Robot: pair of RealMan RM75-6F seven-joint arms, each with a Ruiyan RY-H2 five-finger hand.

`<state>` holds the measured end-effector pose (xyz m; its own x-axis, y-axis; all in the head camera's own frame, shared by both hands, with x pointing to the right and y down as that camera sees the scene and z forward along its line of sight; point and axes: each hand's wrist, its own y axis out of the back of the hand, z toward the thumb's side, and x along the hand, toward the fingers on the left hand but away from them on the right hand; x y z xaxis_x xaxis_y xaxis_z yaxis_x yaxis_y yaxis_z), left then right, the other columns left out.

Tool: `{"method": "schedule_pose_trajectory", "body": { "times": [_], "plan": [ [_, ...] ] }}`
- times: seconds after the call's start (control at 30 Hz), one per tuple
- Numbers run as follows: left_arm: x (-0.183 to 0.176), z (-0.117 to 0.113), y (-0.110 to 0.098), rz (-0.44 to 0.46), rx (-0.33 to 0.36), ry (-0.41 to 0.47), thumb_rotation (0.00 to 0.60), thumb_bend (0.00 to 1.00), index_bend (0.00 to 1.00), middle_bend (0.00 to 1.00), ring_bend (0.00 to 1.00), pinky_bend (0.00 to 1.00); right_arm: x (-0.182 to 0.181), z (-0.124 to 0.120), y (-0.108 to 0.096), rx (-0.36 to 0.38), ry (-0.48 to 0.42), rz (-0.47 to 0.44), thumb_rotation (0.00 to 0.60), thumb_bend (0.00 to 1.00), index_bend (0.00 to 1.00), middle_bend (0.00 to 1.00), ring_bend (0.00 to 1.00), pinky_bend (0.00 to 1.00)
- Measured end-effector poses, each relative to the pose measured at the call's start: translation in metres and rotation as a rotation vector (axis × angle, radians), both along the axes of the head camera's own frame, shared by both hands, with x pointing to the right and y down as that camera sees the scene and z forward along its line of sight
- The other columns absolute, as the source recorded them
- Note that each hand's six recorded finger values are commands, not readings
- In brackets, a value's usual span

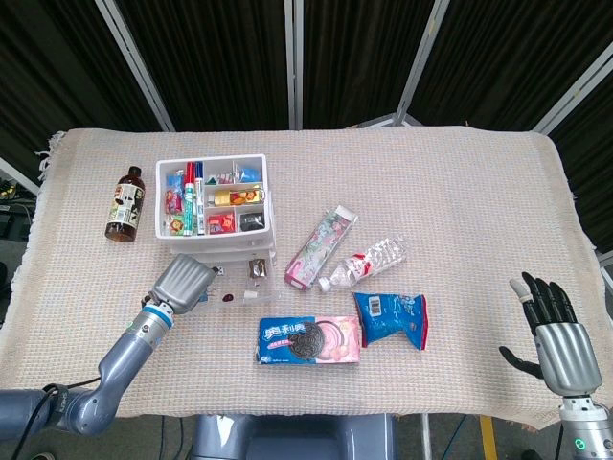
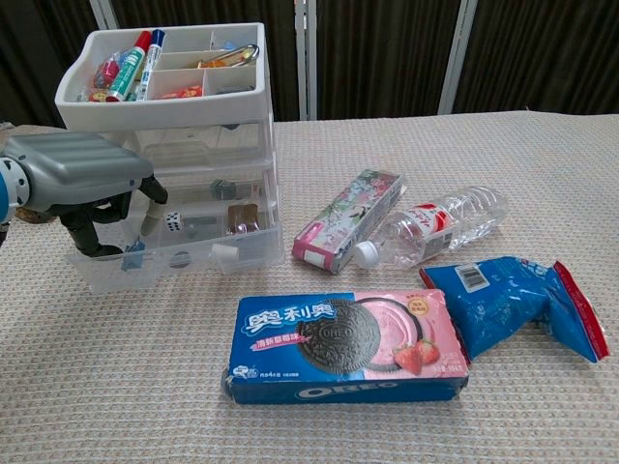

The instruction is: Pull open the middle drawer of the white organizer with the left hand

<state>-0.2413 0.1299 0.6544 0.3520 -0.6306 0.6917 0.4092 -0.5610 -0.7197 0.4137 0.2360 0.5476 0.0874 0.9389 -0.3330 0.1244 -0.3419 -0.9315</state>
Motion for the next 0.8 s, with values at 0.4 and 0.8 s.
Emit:
{"method": "schedule_pose_trajectory", "body": {
  "times": [0.4,0.8],
  "plan": [
    [0.0049,-0.0013,-0.0011,-0.007,-0.005,0.030,0.600,0.29,0.50,0.95,0.93,0.75,-0.0005,0.0010,0.0004,-0.002,-0.001,-0.001,0.600,0.06,0.00,0.00,0.00,0.00],
    [0.0067,0.0024,0.0005,-0.003,-0.022,0.035,0.600,0.29,0.57,0.95,0.93,0.75,0.0001,0.0008,-0.0003,0.005,-0.002,0.004,0.600,0.06,0.00,0.00,0.00,0.00]
  ]
}}
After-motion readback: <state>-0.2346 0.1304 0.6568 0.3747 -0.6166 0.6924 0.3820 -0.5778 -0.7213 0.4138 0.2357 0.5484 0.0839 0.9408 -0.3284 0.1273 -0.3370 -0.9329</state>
